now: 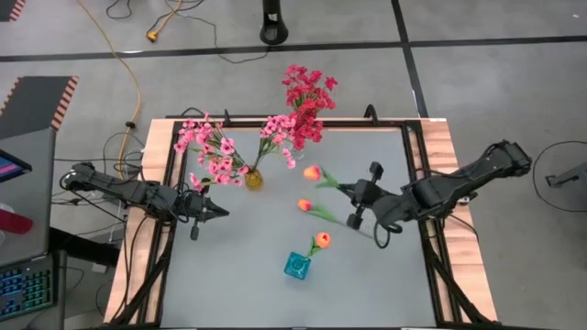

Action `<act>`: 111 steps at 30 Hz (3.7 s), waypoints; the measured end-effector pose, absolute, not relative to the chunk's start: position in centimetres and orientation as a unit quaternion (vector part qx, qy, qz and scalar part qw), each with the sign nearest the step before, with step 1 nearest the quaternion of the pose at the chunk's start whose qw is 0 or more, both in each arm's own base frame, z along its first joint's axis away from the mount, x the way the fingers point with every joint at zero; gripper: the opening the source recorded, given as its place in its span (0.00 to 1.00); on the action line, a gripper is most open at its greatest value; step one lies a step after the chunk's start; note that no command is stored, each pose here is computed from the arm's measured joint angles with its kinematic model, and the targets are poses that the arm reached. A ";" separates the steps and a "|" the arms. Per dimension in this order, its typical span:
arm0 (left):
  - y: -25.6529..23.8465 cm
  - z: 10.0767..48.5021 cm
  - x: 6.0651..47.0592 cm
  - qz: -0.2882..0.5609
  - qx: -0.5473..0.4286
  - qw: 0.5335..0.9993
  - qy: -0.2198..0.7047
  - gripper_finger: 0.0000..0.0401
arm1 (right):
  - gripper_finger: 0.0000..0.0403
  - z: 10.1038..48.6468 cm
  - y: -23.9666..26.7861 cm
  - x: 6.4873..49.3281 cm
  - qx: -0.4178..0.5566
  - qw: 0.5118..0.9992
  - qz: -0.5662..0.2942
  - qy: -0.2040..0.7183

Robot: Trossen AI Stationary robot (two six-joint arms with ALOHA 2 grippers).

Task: Sort flowers into vase by color
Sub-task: Put the bottom orange tulip into the blue vase

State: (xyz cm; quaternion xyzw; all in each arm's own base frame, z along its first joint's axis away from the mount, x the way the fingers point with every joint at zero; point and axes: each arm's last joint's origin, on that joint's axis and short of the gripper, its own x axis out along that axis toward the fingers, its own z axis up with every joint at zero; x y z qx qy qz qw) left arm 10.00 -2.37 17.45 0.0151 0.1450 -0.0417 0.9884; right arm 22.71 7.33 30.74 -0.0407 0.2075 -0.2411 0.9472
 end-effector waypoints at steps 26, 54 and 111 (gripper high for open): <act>-2.4 17.5 10.0 -0.043 0.025 0.988 0.144 0.00 | 0.08 31.5 10.4 26.0 -0.031 0.972 0.054 -0.227; -2.4 17.5 10.0 -0.042 0.020 0.988 0.144 0.00 | 0.08 27.5 11.4 30.2 0.070 0.931 0.149 -0.327; -2.4 17.5 10.0 -0.042 0.017 0.988 0.144 0.00 | 0.16 24.8 11.8 32.0 0.102 0.957 0.161 -0.219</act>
